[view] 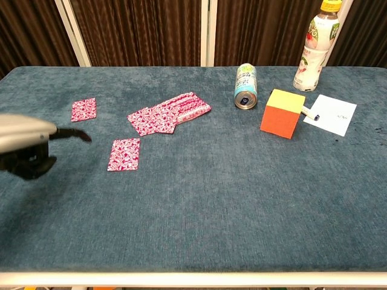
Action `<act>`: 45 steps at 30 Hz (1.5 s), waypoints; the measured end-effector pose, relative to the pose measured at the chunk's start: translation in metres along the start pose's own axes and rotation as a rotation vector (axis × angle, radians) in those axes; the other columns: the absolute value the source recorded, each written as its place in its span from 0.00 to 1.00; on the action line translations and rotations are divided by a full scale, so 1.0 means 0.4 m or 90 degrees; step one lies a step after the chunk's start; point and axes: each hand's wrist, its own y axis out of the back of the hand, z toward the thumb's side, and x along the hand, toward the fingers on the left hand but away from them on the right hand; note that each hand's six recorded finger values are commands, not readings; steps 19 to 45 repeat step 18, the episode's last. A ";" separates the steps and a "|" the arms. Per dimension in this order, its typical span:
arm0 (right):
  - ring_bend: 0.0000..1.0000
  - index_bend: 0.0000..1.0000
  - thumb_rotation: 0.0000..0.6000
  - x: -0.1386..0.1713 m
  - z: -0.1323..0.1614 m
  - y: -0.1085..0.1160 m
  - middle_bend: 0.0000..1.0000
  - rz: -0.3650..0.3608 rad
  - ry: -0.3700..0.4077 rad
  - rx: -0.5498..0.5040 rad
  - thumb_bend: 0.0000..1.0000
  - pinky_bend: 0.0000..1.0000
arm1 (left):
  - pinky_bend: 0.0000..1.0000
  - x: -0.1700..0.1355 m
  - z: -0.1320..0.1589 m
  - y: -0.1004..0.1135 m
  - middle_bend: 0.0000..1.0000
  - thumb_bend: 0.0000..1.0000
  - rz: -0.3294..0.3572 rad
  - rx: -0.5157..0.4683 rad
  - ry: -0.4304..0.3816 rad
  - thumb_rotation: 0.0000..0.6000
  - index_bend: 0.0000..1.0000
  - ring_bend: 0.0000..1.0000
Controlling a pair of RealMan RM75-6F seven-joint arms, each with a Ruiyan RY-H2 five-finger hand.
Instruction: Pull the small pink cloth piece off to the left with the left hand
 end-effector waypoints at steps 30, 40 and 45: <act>0.00 0.00 1.00 0.022 0.049 0.027 0.00 -0.035 0.046 -0.003 0.28 0.00 | 0.14 -0.203 -0.202 0.104 0.07 0.29 0.296 -0.084 0.165 0.83 0.14 0.00; 0.00 0.00 1.00 0.022 0.049 0.027 0.00 -0.035 0.046 -0.003 0.28 0.00 | 0.14 -0.203 -0.202 0.104 0.07 0.29 0.296 -0.084 0.165 0.83 0.14 0.00; 0.00 0.00 1.00 0.022 0.049 0.027 0.00 -0.035 0.046 -0.003 0.28 0.00 | 0.14 -0.203 -0.202 0.104 0.07 0.29 0.296 -0.084 0.165 0.83 0.14 0.00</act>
